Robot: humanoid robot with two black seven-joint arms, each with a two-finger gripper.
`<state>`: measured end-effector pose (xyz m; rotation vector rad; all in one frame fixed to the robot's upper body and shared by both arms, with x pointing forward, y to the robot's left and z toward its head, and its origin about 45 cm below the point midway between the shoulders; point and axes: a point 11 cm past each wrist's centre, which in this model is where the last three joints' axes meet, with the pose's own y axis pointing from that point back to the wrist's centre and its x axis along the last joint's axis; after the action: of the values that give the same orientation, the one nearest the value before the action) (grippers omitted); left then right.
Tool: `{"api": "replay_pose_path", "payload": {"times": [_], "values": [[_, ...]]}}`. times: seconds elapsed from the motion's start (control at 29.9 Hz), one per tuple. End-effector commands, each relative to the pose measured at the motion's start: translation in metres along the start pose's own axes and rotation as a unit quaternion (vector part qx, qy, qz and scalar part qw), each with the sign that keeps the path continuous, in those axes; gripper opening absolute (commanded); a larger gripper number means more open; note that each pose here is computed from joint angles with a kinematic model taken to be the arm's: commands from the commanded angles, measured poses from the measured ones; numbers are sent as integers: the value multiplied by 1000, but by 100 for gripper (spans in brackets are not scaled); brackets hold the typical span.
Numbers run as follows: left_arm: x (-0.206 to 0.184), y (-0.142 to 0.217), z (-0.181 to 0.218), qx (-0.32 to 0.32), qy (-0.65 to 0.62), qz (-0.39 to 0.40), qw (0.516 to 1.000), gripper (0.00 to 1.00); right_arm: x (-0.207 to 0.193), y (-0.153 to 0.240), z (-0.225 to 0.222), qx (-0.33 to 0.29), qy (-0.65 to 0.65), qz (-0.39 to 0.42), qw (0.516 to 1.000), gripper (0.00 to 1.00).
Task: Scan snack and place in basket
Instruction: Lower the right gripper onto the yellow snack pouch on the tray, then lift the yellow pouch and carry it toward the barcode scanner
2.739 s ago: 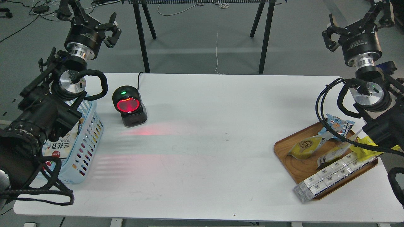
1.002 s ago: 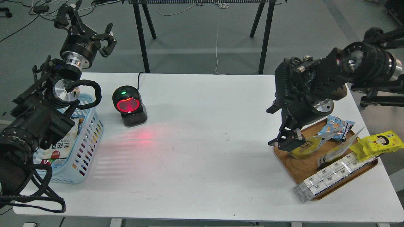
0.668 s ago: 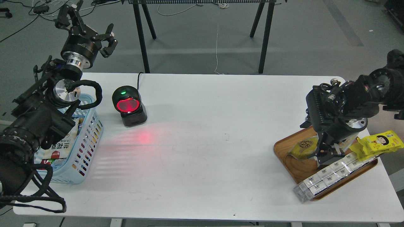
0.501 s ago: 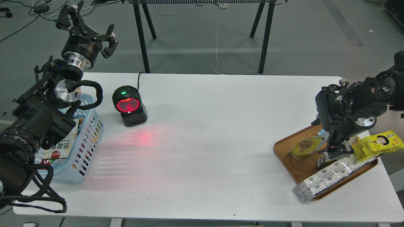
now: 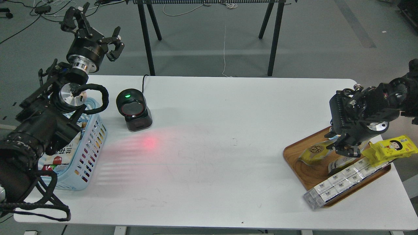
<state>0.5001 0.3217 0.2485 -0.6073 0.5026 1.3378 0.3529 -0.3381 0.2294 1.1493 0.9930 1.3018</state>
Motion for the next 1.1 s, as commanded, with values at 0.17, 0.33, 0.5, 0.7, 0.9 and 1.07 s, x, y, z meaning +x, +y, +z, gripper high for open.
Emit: {"api": "replay_pose_path", "payload": {"times": [0.17,0.33,0.5,0.7,0.9,1.07], "values": [[0,0,3,-3,-1,0,1000,99,2,-3,4,-2,5,-4,1000,0],[0,-1,3,-3,-1,0,1000,99,0,-3,3,-2,2,-4,1000,0],[0,-1,4,-4,-1,-1,1000,99,-3,1,4,-6,-2,-3,1000,0],[-1,-1,4,-4,-1,-3,1000,99,16,33,28,-51,1,26,998,0],[-2,-1,2,-3,1,-5,1000,99,68,47,31,-54,-4,93,994,0],[-1,-1,6,-6,-1,-4,1000,99,111,45,36,-47,23,105,993,0]]}}
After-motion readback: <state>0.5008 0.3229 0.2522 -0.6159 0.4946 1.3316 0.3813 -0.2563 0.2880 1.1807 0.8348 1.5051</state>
